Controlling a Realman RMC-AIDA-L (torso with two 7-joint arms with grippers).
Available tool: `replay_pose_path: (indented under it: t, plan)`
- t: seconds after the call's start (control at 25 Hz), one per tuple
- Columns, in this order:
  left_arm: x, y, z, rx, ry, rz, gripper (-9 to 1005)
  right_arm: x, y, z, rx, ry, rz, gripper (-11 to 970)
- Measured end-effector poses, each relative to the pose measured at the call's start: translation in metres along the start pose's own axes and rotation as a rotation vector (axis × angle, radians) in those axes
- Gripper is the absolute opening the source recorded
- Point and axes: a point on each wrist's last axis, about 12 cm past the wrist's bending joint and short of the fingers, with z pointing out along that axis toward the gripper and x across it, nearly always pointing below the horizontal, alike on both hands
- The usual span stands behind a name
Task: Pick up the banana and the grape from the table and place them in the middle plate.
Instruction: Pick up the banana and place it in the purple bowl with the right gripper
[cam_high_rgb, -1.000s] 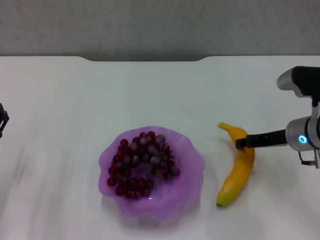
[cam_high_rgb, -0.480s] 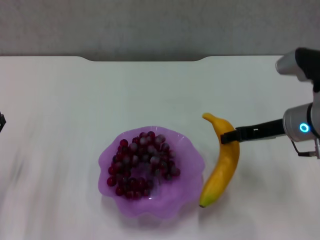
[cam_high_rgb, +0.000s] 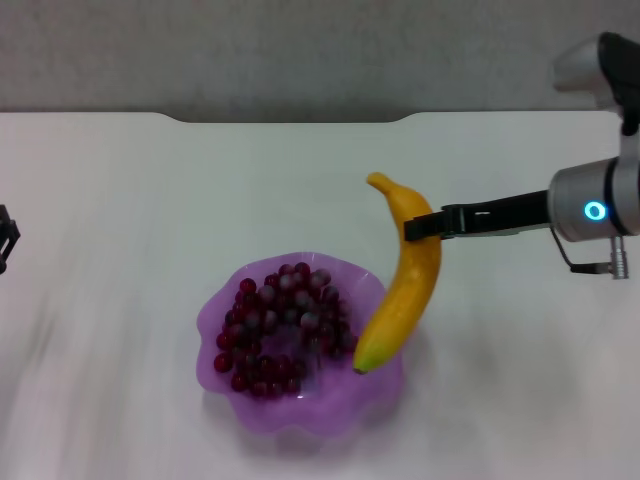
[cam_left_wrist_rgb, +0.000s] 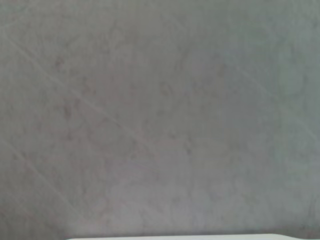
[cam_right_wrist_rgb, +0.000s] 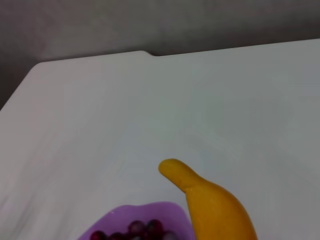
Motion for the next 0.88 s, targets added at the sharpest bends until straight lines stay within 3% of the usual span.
replay_pose_path:
  t: [0.24, 0.36, 0.64, 0.88]
  plan:
    - [-0.002, -0.005, 0.002, 0.014, -0.004, -0.001, 881, 0.0, 0.013, 0.028, -0.053, 0.024, -0.049, 504]
    - [-0.003, -0.006, 0.004, 0.019, -0.007, -0.001, 881, 0.003, 0.013, 0.039, -0.038, 0.041, -0.065, 504]
    - [-0.002, -0.008, 0.005, 0.024, 0.003, -0.003, 881, 0.013, 0.017, 0.053, 0.002, 0.073, -0.151, 503]
    - [-0.003, -0.009, 0.005, 0.028, 0.003, -0.001, 881, 0.014, 0.031, 0.059, -0.065, 0.061, -0.236, 528]
